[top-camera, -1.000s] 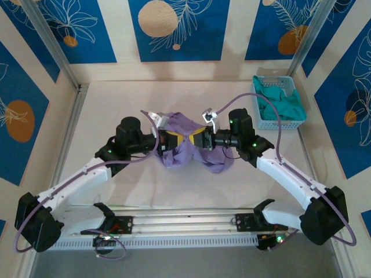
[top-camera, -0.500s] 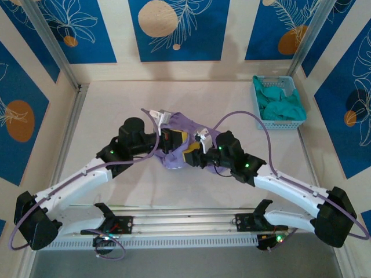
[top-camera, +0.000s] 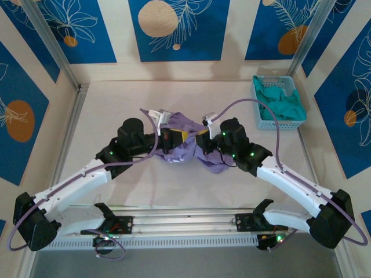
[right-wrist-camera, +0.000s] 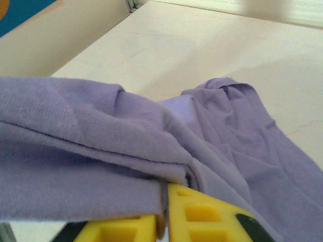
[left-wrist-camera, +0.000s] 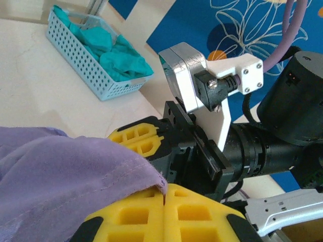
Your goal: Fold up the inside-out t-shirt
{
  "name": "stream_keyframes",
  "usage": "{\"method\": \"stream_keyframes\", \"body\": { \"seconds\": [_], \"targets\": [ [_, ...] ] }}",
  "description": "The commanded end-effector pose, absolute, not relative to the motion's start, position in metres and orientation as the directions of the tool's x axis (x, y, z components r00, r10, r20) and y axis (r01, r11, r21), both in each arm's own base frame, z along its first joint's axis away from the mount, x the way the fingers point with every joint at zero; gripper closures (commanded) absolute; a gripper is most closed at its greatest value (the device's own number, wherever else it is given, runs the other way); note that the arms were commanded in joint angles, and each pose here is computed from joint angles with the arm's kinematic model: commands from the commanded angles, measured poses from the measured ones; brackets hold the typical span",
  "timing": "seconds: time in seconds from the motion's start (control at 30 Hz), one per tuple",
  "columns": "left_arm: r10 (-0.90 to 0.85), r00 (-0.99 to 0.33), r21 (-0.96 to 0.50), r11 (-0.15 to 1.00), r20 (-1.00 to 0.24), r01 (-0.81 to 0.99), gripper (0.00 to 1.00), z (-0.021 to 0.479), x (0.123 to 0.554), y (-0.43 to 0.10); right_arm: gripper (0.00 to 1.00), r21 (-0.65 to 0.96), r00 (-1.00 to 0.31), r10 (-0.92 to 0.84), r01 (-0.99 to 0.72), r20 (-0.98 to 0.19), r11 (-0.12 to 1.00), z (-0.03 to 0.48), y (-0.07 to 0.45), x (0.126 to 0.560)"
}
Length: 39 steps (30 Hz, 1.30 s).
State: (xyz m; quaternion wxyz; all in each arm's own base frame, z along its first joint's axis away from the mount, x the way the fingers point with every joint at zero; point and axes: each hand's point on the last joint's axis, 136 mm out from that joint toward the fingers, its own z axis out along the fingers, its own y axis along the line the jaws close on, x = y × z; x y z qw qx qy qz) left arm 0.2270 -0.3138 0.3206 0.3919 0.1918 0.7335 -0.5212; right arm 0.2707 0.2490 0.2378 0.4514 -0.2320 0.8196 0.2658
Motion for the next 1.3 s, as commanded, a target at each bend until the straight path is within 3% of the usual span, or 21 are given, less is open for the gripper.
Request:
{"method": "stream_keyframes", "body": {
  "seconds": [0.0, 0.13, 0.27, 0.5, 0.57, 0.7, 0.8, 0.93, 1.0, 1.03, 1.1, 1.27],
  "targets": [
    [-0.205, -0.592, -0.623, 0.355, -0.779, 0.697, 1.00, 0.338, 0.230, -0.321, 0.81, 0.168, -0.526, -0.182, -0.548, -0.831, 0.819, 0.233, 0.231, 0.276],
    [-0.267, -0.591, -0.645, 0.403, -0.761, 0.649, 1.00, 0.337, 0.244, -0.322, 0.77, 0.164, -0.572, -0.164, -0.478, -0.804, 0.863, 0.228, 0.216, 0.274],
    [-0.298, -0.599, -0.667, 0.408, -0.743, 0.624, 1.00, 0.337, 0.251, -0.328, 0.67, 0.211, -0.557, -0.149, -0.531, -0.817, 0.821, 0.228, 0.228, 0.253],
    [-0.300, -0.603, -0.670, 0.412, -0.739, 0.617, 1.00, 0.338, 0.254, -0.339, 0.46, 0.306, -0.496, -0.065, -0.630, -0.866, 0.714, 0.234, 0.258, 0.221],
    [-0.298, -0.604, -0.670, 0.411, -0.739, 0.618, 1.00, 0.338, 0.253, -0.342, 0.34, 0.312, -0.479, -0.041, -0.631, -0.877, 0.710, 0.234, 0.264, 0.219],
    [-0.297, -0.604, -0.670, 0.412, -0.739, 0.617, 1.00, 0.338, 0.253, -0.344, 0.29, 0.310, -0.442, 0.003, -0.625, -0.897, 0.717, 0.235, 0.273, 0.223],
    [-0.298, -0.603, -0.670, 0.409, -0.740, 0.619, 1.00, 0.340, 0.252, -0.345, 0.29, 0.302, -0.444, 0.045, -0.528, -0.895, 0.794, 0.226, 0.264, 0.241],
    [-0.303, -0.596, -0.667, 0.414, -0.743, 0.620, 1.00, 0.341, 0.251, -0.342, 0.34, 0.310, -0.447, 0.081, -0.467, -0.891, 0.828, 0.220, 0.255, 0.262],
    [-0.305, -0.594, -0.665, 0.418, -0.745, 0.619, 1.00, 0.341, 0.251, -0.340, 0.53, 0.330, -0.456, 0.078, -0.504, -0.887, 0.799, 0.219, 0.258, 0.266],
    [-0.307, -0.589, -0.662, 0.424, -0.747, 0.618, 1.00, 0.342, 0.252, -0.339, 0.64, 0.335, -0.456, 0.068, -0.537, -0.888, 0.774, 0.221, 0.261, 0.265],
    [-0.308, -0.582, -0.653, 0.454, -0.753, 0.606, 1.00, 0.339, 0.255, -0.335, 0.78, 0.342, -0.448, 0.044, -0.613, -0.893, 0.712, 0.225, 0.265, 0.259],
    [-0.325, -0.580, -0.652, 0.525, -0.747, 0.547, 1.00, 0.330, 0.273, -0.316, 0.92, 0.397, -0.450, 0.005, -0.782, -0.893, 0.481, 0.239, 0.265, 0.233]
  ]
}}
